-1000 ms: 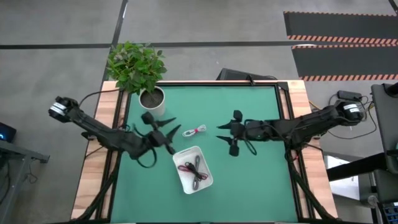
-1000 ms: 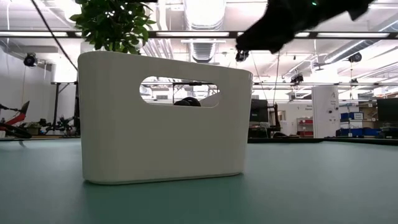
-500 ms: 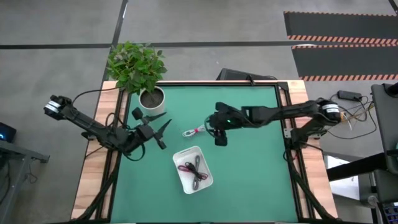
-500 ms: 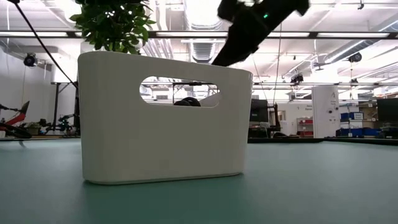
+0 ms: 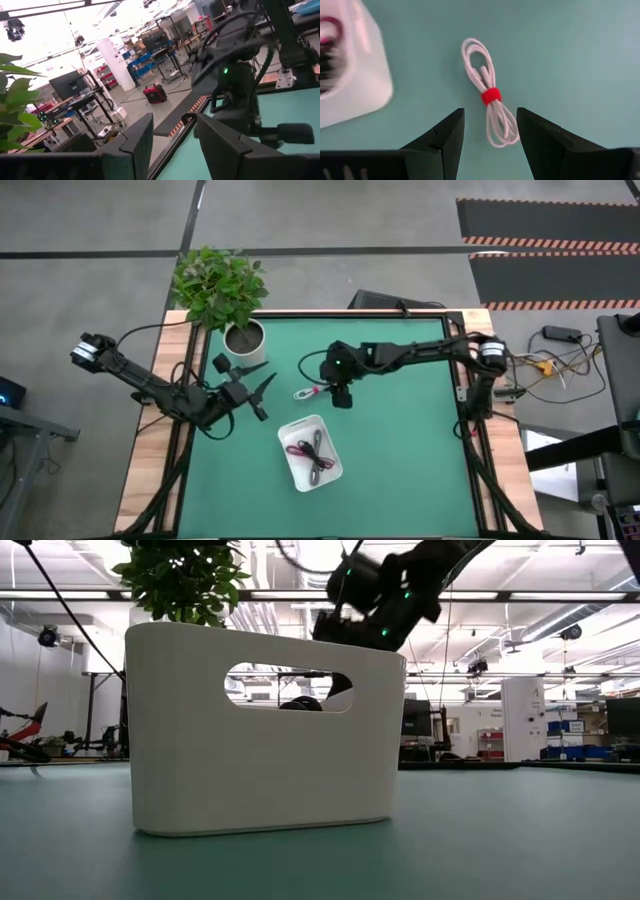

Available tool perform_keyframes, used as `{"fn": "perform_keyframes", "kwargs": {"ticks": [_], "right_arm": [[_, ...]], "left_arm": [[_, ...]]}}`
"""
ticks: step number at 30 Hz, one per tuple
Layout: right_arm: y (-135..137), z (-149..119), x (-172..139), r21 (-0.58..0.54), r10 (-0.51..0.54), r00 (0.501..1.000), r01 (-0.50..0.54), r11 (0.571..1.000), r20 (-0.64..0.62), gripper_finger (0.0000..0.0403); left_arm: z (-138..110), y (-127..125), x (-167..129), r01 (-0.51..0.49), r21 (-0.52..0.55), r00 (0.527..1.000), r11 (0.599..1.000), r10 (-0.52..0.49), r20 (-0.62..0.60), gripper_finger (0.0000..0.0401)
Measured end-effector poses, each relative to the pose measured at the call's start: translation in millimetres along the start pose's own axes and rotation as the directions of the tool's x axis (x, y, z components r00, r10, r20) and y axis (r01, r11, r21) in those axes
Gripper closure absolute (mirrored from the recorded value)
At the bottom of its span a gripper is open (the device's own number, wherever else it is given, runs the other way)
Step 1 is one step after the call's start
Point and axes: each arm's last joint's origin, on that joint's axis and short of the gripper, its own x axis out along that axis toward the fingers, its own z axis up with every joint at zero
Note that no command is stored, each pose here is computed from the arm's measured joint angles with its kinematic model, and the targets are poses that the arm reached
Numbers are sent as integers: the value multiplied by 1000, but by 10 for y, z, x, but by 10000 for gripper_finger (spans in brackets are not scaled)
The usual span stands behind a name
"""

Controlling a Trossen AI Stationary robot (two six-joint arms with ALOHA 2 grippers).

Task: Pick and place USB-C Cables
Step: Put the white charger cable into the white bin

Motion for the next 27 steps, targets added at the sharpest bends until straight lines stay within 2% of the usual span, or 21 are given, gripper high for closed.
{"fn": "perform_keyframes", "kwargs": {"ticks": [7, 14, 27], "right_arm": [[-96, -11, 231, 9, 83, 996, -83, 997, -18, 226], [-113, 2, 309, -33, 71, 997, -72, 997, -29, 199], [-107, -47, 339, -32, 67, 997, -68, 997, -45, 197]], "left_arm": [[10, 10, -2, -3, 24, 1000, 1000, 3, 4, 263], [9, 9, -2, -3, 25, 1000, 1000, 3, 4, 263], [7, 7, -1, -2, 27, 1000, 1000, 2, 3, 263]]}}
